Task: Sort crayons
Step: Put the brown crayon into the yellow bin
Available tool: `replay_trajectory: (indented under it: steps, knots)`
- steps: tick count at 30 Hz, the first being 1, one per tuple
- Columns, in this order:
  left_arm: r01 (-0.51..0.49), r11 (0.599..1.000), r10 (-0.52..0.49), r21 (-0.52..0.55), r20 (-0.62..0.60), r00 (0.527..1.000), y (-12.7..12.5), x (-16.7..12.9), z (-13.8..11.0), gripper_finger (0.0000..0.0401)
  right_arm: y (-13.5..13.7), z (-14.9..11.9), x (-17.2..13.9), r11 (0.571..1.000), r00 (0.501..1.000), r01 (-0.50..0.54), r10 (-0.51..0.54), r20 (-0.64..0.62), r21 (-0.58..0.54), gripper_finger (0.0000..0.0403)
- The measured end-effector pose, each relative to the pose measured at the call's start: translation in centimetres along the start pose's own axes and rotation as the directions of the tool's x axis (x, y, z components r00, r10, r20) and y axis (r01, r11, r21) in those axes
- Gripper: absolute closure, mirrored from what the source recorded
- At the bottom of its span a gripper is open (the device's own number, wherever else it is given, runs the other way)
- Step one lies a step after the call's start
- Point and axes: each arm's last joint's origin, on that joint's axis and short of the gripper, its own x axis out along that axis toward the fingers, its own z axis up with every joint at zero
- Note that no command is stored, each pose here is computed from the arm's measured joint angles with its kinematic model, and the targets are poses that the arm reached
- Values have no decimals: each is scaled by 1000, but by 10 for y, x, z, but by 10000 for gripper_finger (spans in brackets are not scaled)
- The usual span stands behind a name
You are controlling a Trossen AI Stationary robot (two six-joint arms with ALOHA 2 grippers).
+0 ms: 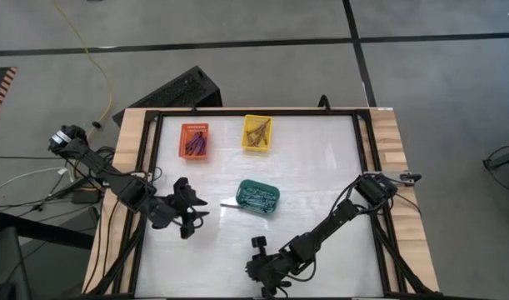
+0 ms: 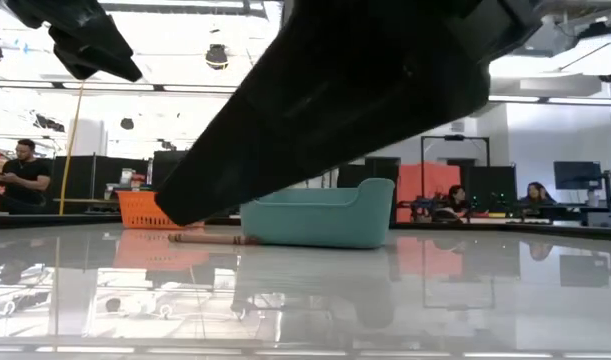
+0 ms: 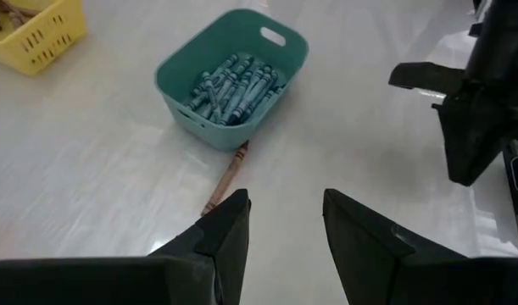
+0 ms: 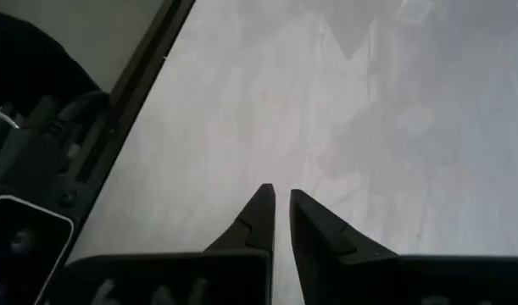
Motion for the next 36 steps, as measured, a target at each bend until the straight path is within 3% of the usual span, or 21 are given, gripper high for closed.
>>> replay_trajectory:
  steps: [17, 36]
  knots:
    - [8, 1000, -9, 19, 10, 1000, -5, -4, -4, 262, -2, 2, 0, 1000, 1000, 0, 0, 13, -21, 354]
    - [45, 986, -44, 159, -15, 999, -7, -5, -5, 262, -7, 7, 2, 1000, 999, 7, -6, 37, -29, 354]
